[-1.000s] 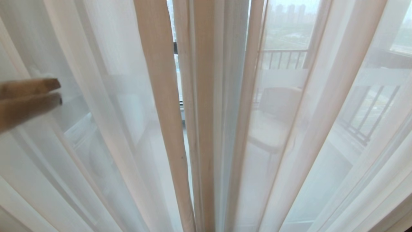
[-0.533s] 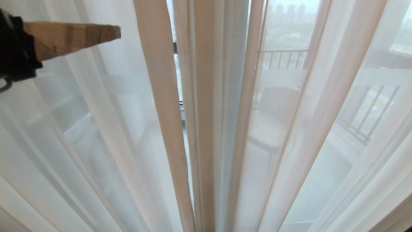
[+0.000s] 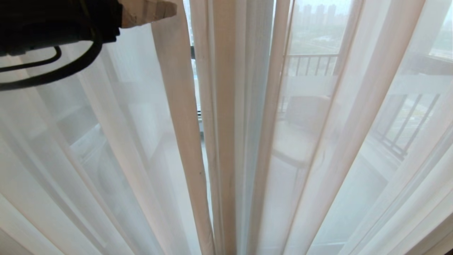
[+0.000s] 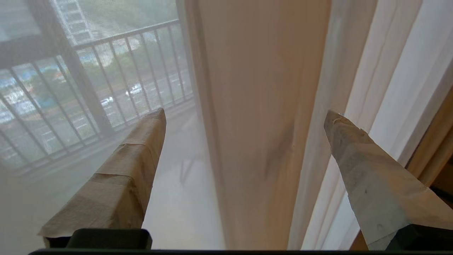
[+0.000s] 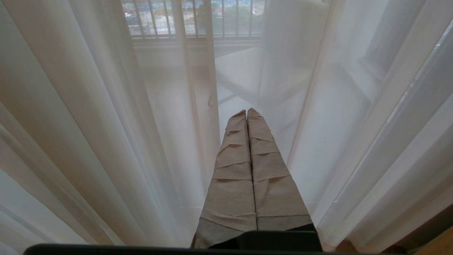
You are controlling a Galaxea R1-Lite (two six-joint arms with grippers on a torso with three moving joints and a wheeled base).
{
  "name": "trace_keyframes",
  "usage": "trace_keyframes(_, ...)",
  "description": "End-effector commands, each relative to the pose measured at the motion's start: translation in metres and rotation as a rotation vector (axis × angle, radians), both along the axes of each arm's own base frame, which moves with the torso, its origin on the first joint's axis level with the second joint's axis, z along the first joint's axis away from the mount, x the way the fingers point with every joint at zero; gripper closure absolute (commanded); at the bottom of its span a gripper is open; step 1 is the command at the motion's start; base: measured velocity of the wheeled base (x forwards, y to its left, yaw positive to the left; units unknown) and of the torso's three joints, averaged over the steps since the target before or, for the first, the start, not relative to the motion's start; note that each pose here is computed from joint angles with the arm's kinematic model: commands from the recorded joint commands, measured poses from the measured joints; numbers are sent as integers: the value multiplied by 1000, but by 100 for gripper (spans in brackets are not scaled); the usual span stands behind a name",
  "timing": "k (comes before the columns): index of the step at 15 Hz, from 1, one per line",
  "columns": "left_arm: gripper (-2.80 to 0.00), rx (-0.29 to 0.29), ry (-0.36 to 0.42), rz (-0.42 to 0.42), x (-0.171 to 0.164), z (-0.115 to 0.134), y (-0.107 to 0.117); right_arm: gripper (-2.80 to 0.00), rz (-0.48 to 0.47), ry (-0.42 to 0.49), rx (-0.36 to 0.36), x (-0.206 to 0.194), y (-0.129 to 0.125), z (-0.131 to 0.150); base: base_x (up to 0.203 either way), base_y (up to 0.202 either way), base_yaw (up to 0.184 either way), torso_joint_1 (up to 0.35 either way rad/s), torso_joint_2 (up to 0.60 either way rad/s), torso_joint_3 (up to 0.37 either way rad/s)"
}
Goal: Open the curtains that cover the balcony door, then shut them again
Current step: Pull the inner curtains open on both sides
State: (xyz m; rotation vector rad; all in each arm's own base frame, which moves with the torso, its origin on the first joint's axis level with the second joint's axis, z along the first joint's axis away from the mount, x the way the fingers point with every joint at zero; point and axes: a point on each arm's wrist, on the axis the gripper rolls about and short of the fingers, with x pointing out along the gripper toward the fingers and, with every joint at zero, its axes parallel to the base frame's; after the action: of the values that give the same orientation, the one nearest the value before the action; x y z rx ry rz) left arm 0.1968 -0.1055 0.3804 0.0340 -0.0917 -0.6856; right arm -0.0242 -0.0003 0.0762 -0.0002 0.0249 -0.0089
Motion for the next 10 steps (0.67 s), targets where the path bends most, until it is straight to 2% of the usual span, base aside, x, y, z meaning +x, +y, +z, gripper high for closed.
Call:
trace_keyframes(1, -280, 4, 5, 10, 21, 1, -11, 0, 0, 0, 0, 0, 0, 0, 0, 0, 0, 0, 0, 0)
trace_keyframes(3, -280, 37, -20, 34, 30, 1, -15, 0, 0, 0, 0, 0, 0, 0, 0, 0, 0, 0, 0, 0)
trace_keyframes(10, -280, 84, -64, 198, 48, 6, -26, 0, 1, 0, 0, 0, 0, 0, 0, 0, 0, 0, 0, 0)
